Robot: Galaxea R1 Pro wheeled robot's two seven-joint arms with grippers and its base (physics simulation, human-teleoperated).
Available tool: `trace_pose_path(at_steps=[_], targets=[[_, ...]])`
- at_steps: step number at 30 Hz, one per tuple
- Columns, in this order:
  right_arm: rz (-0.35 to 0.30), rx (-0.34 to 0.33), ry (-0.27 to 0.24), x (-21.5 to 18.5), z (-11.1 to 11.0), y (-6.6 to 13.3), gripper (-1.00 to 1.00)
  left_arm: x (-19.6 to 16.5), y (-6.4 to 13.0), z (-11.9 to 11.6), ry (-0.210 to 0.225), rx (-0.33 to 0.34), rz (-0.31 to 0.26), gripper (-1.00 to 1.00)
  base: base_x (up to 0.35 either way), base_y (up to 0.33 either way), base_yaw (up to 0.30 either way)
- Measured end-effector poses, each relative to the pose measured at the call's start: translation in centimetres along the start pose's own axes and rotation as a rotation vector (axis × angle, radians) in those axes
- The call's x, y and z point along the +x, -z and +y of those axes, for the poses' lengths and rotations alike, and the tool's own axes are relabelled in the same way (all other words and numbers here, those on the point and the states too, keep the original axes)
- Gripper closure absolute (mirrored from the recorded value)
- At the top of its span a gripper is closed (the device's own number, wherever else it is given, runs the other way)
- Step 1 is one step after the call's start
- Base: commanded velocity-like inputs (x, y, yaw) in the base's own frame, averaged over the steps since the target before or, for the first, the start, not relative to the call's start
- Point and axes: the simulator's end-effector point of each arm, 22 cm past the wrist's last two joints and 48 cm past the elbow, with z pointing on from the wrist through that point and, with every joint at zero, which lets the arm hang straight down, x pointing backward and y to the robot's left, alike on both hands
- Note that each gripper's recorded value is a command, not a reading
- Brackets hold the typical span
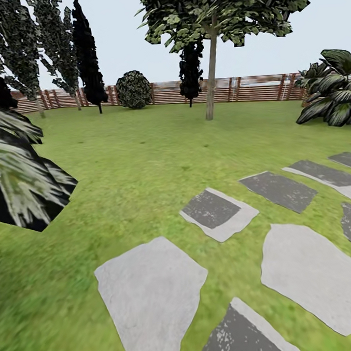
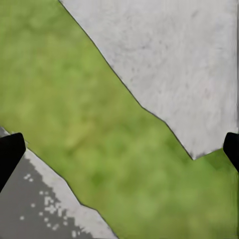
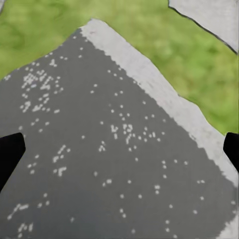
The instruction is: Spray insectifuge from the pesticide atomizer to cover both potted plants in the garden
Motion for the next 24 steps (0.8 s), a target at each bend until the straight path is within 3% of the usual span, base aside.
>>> trace_pose_path(at_steps=[24], targets=[[0.000,0.000,0.000,0.00,0.01,0.00,-1.00,-0.02,-0.01,-0.01,0.000,0.000,0.000,-1.00,0.339,-0.132,0.000]])
